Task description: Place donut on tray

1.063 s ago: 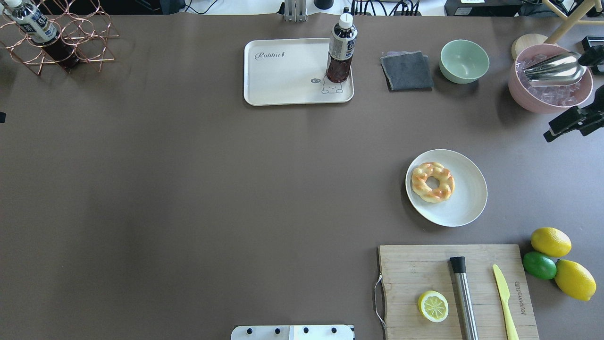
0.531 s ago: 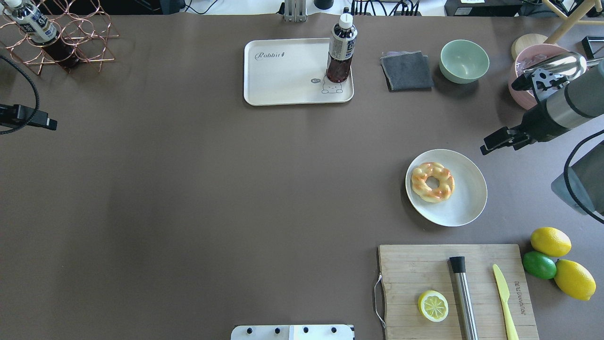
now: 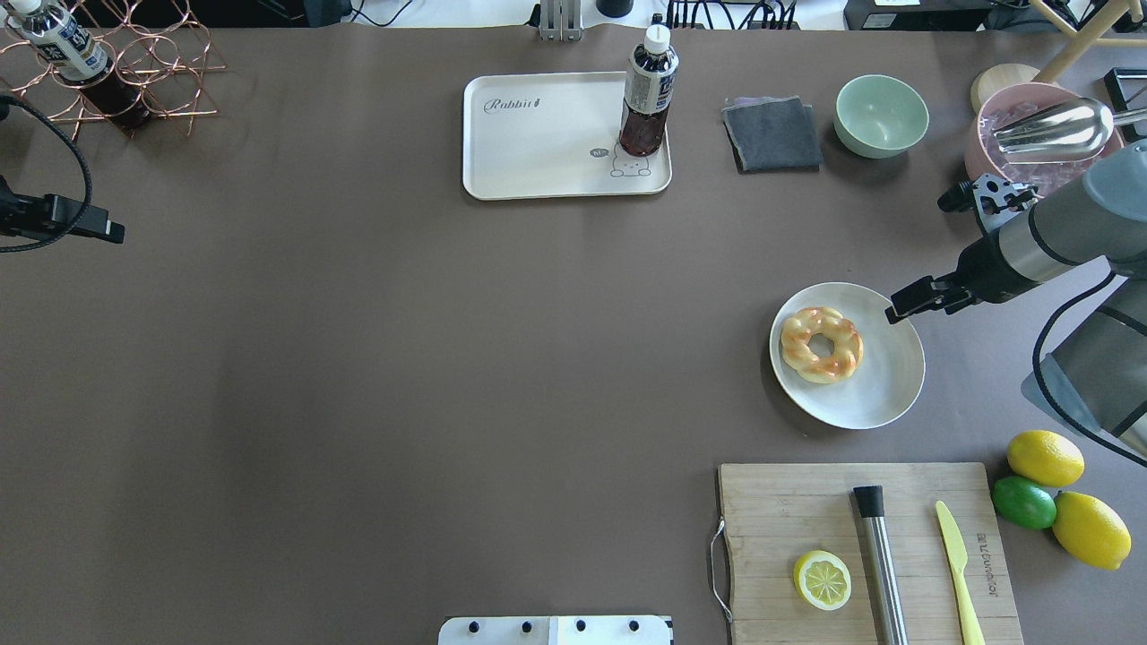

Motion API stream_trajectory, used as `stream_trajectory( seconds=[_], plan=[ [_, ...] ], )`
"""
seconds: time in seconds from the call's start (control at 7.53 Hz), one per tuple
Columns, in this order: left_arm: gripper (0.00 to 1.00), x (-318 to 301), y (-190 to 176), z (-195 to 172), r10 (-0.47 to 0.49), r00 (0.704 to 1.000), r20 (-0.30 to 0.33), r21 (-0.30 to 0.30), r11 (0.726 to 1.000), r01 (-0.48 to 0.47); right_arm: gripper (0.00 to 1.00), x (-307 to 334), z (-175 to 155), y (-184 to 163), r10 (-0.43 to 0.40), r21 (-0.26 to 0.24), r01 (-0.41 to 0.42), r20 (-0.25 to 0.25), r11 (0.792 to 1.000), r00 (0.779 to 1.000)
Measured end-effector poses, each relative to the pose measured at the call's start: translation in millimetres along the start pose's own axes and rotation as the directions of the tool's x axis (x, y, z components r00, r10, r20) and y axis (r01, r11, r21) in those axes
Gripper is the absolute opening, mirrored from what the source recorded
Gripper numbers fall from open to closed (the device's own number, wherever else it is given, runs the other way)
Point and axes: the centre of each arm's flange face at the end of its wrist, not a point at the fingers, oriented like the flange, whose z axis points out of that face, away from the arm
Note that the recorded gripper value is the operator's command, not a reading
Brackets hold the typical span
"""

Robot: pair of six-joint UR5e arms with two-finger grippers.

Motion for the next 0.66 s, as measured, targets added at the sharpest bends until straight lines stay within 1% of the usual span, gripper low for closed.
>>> stream_trajectory(
  seconds=[0.13, 0.27, 0.4, 0.53, 0.66],
  plan=[
    [0.98, 5, -2, 1, -0.008, 1.0, -0.005, 0.001, 1.0, 0.008, 0.43, -5, 5, 2, -0.009, -0.009, 0.009, 0.003, 1.0, 1.0],
    [0.98, 7, -3, 1, -0.013, 1.0, -0.007, 0.001, 1.0, 0.013, 0.19, -9, 9, 3, -0.016, -0.015, 0.016, 0.006, 1.0, 1.0],
    [0.98, 8, -3, 1, -0.016, 1.0, -0.008, 0.0, 1.0, 0.016, 0.04, -12, 11, 5, -0.021, -0.019, 0.021, 0.008, 1.0, 1.0],
    [0.98, 8, -3, 2, -0.017, 1.0, -0.008, -0.001, 1.0, 0.017, 0.0, -14, 13, 6, -0.026, -0.022, 0.026, 0.009, 0.999, 1.0],
    [0.98, 8, -3, 2, -0.018, 1.0, -0.008, -0.003, 1.0, 0.018, 0.0, -15, 15, 7, -0.031, -0.025, 0.031, 0.008, 0.999, 0.999]
  ],
)
